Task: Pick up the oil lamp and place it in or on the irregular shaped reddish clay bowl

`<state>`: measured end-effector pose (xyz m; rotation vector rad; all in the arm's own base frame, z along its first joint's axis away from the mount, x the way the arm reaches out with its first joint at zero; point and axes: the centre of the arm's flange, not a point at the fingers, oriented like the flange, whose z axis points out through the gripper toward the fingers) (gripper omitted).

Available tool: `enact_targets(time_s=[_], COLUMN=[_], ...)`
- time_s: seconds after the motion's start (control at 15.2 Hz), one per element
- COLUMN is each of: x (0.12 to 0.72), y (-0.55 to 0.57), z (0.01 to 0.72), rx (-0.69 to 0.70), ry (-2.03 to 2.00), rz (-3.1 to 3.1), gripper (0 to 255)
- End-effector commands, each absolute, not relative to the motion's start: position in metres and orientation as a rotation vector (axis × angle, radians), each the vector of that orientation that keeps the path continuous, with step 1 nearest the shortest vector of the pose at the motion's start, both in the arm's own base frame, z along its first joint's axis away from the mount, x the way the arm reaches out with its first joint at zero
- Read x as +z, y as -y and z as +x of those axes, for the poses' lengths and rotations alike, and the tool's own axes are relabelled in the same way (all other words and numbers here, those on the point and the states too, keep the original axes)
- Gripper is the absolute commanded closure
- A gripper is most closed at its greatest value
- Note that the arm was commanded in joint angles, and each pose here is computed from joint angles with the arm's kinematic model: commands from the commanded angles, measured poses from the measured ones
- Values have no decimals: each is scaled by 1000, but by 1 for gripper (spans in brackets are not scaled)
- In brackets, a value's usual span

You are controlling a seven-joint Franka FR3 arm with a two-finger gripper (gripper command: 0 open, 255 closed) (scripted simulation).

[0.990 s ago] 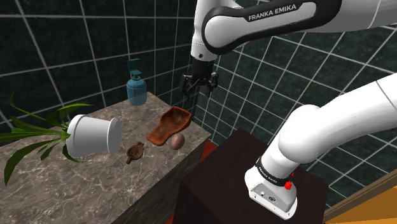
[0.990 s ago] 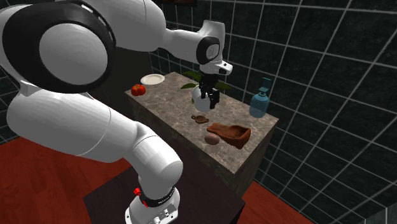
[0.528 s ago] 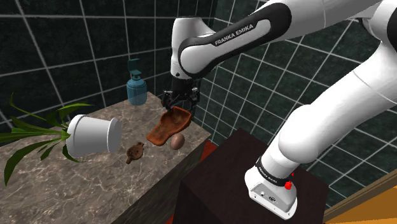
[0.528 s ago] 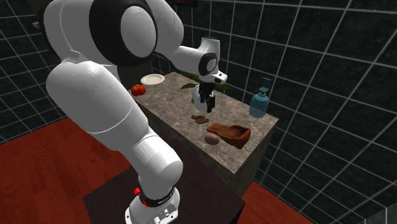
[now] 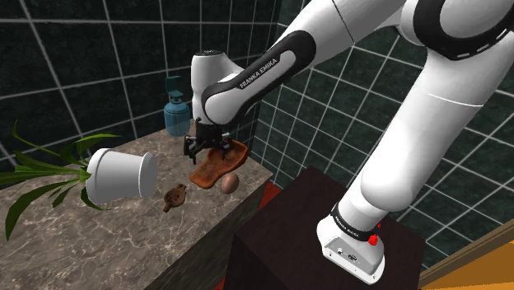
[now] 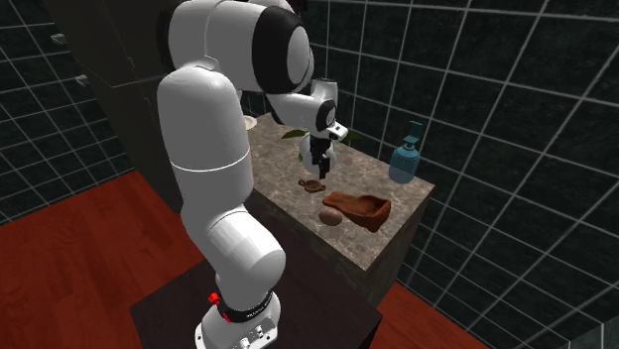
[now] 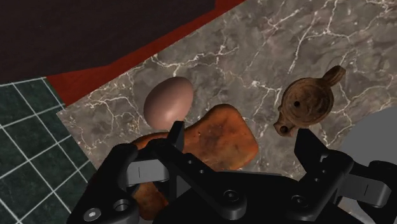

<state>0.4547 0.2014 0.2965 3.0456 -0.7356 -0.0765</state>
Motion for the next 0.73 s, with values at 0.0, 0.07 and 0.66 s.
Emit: enact_targets(time_s=[0.0, 0.07, 0.66], x=[274, 264, 176], y=[-211, -217, -270], z=[467, 474, 533], rx=[-76, -77, -78], ry=[766, 780, 904], rz=[3039, 3036, 3002], gripper=[0, 0, 0])
